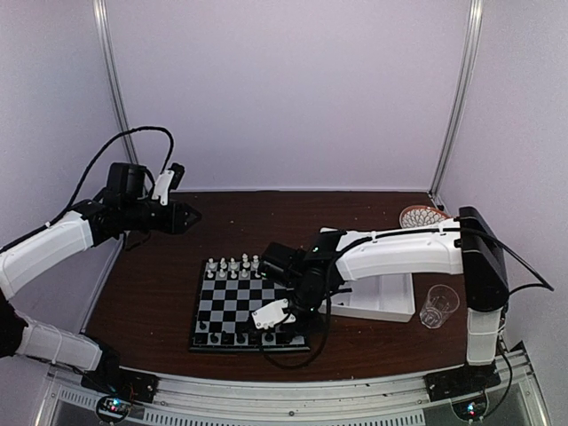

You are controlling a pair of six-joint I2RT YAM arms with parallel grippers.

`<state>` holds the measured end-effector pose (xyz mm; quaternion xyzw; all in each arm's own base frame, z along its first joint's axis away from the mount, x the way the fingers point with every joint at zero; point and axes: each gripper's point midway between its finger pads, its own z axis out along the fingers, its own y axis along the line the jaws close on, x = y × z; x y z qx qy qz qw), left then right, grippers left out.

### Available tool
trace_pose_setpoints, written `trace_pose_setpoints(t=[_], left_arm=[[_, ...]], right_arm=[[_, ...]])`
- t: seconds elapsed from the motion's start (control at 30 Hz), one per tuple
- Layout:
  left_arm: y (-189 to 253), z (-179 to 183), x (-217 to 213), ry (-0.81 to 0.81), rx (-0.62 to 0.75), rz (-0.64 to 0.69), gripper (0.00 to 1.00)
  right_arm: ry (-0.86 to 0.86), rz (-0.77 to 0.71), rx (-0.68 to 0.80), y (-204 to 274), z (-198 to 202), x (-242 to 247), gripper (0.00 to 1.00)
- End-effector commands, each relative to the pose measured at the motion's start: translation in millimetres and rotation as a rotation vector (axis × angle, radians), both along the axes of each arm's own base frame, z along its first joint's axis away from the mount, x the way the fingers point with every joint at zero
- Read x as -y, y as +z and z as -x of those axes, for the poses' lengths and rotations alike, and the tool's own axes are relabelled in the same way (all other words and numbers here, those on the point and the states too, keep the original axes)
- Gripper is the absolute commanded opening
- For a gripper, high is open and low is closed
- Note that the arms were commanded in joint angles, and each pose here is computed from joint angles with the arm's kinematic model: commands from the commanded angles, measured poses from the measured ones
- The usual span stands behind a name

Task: Set up the chess pieces on the board
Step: Move the rook to a8.

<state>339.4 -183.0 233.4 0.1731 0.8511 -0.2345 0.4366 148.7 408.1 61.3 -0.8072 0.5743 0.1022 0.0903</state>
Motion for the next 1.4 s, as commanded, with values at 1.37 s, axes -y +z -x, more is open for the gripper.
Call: trace_pose_setpoints(t=[1.37], left_arm=[[1,-9,11,-0.041,-0.024,0.037,0.43]], right_arm=[[-0.067,-0.062,0.070,82,-9,29,0.23]])
